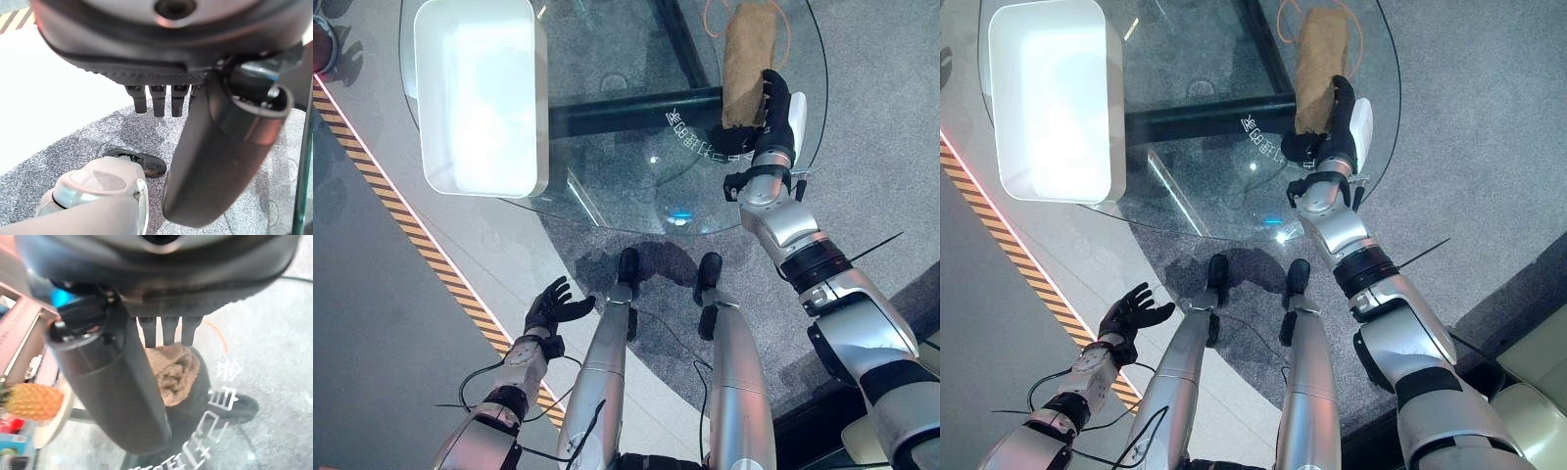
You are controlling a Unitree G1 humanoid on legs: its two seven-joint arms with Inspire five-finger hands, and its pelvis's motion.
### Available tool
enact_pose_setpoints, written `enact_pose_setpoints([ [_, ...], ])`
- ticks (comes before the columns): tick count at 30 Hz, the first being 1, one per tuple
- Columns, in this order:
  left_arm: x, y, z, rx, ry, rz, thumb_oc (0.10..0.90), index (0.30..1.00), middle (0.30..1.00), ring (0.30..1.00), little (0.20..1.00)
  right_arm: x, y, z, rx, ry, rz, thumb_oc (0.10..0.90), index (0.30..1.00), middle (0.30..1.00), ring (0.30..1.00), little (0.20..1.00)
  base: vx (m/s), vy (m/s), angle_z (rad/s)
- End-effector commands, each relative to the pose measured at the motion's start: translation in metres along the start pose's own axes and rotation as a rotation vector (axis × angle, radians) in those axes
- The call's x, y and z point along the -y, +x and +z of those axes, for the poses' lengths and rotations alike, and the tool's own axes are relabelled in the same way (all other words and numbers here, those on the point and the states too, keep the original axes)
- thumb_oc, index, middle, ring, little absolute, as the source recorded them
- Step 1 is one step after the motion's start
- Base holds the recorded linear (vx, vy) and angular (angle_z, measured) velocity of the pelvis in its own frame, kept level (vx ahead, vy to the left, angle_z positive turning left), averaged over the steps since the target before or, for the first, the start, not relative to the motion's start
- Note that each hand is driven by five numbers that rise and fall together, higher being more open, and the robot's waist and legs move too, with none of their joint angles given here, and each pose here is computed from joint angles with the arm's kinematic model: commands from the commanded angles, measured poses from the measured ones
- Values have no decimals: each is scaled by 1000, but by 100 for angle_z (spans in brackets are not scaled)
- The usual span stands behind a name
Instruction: Wipe the table with a cloth and put it in the basket.
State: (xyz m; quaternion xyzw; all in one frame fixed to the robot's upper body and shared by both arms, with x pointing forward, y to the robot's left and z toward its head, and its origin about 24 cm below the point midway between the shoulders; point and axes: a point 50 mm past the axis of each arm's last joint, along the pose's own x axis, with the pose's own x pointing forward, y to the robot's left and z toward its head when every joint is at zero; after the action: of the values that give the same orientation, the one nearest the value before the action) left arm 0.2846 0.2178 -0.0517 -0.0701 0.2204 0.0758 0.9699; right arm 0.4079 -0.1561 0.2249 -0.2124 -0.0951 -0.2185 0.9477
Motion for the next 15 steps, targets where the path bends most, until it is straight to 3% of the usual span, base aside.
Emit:
enact_pose_setpoints([
  [1, 1, -13, -30, -51, -18, 15, 800, 900, 900, 900, 900, 18, 10, 48, 196, -42, -109, 800, 900, 900, 900, 900, 0, 0, 0],
  [15, 7, -11, -27, -53, -14, -6, 800, 900, 900, 900, 900, 24, 19, 50, 185, -112, -150, 800, 900, 900, 900, 900, 4, 0, 3],
])
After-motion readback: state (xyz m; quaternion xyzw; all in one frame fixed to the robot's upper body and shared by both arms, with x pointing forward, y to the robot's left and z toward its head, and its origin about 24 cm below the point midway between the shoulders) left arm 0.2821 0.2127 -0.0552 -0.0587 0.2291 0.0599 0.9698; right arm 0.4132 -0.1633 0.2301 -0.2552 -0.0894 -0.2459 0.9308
